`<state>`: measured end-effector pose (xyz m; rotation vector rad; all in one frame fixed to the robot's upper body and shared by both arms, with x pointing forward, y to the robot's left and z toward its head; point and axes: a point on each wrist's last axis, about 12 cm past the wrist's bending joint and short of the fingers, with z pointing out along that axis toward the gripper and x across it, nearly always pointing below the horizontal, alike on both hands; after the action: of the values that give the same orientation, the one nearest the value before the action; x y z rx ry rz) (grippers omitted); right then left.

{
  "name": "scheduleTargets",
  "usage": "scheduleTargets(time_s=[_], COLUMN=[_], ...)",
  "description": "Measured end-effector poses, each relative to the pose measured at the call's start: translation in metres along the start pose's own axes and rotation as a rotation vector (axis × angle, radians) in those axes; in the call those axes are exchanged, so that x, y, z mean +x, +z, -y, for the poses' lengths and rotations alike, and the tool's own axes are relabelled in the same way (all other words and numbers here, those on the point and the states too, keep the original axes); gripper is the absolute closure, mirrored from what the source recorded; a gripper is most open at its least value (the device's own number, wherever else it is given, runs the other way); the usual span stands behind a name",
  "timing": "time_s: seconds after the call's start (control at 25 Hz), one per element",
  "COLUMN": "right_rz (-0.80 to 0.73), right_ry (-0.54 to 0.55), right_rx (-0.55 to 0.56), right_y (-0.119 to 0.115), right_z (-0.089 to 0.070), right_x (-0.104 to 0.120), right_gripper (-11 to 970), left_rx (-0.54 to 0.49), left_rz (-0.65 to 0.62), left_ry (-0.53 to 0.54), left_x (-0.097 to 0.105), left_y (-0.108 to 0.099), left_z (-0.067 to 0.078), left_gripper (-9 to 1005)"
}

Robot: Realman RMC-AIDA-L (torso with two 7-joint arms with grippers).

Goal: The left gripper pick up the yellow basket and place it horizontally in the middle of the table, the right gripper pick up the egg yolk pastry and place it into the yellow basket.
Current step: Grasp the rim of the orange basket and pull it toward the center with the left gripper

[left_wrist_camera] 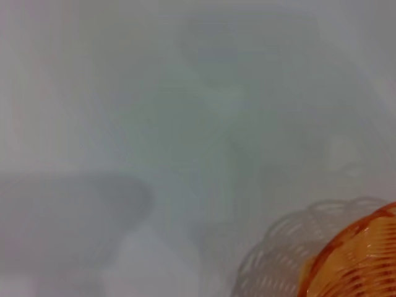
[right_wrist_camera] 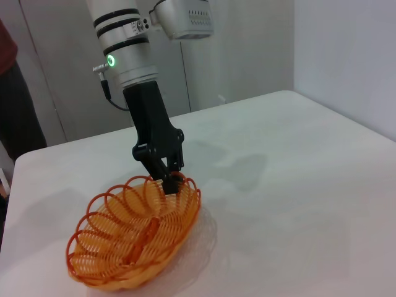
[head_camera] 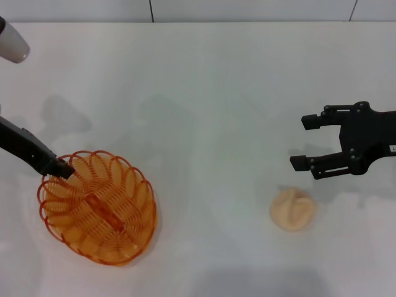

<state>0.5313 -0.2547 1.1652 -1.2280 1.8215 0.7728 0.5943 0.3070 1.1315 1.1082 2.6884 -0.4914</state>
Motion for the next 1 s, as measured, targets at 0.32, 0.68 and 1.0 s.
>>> scheduleTargets(time_s=[0.32, 0.68, 1.0], right_rz=[0.001, 0.002, 0.003], right_ry=[0.004, 0.002, 0.004], right_rx=[0.0, 0.002, 0.004], right_y=[0.0, -0.001, -0.001], right_z=[0.0, 0.0, 0.001], right_x=[-0.001, -0.002, -0.002], right_gripper=[133, 133, 134], left_rx=[0.009, 0.058, 0.04], left_rz=[-0.001, -0.026, 0.011], left_ry=[0.011, 0.052, 0.056], left_x=[-0.002, -0.006, -0.012], left_y=[-0.002, -0.007, -0.018], left_z=[0.001, 0.008, 0.006], left_gripper=[868, 906, 914])
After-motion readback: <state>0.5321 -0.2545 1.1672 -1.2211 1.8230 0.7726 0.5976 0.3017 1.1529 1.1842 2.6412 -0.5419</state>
